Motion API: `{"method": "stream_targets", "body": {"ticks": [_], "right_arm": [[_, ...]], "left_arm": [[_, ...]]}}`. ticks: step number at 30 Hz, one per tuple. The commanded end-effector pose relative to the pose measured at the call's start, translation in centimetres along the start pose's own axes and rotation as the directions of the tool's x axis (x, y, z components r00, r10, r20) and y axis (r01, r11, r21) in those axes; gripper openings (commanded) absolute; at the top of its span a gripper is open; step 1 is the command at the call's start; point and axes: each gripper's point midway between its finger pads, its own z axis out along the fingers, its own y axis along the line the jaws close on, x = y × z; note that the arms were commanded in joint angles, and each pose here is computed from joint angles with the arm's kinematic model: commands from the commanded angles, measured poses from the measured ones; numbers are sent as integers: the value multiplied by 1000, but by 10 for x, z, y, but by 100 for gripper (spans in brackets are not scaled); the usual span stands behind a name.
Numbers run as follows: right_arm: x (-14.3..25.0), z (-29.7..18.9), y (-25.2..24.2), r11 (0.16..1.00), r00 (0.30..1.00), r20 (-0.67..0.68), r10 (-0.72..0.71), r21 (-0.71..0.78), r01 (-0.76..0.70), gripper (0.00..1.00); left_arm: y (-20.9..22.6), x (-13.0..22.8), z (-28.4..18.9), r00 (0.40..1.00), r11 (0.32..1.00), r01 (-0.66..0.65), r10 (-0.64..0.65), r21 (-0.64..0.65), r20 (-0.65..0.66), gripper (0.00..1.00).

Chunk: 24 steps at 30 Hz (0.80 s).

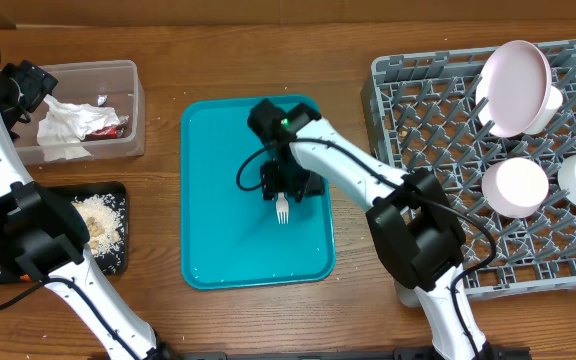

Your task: Sort waste into correct bins and load items into the dishwasher rack

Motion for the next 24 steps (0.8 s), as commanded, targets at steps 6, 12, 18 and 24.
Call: {"method": "stream_targets", "body": {"ticks": [6, 12, 18, 24], "right_arm": [[21, 11, 21, 996, 999, -17, -39, -79, 38, 68], [26, 13, 35, 995, 997, 9, -81, -63, 82, 20], [12, -6, 24, 996, 998, 20, -53, -70, 54, 4], [-30, -117, -54, 997, 977, 211, 22, -82, -5, 4]], "left_arm": [[-2, 0, -5, 1000, 1000, -1, 1, -4, 15, 100], [-2, 0, -5, 1000, 1000, -1, 1, -4, 15, 100], [-2, 0, -6, 1000, 1000, -1, 1, -4, 15, 100], [-2, 0, -6, 1000, 1000, -1, 1, -4, 15, 100]]}}
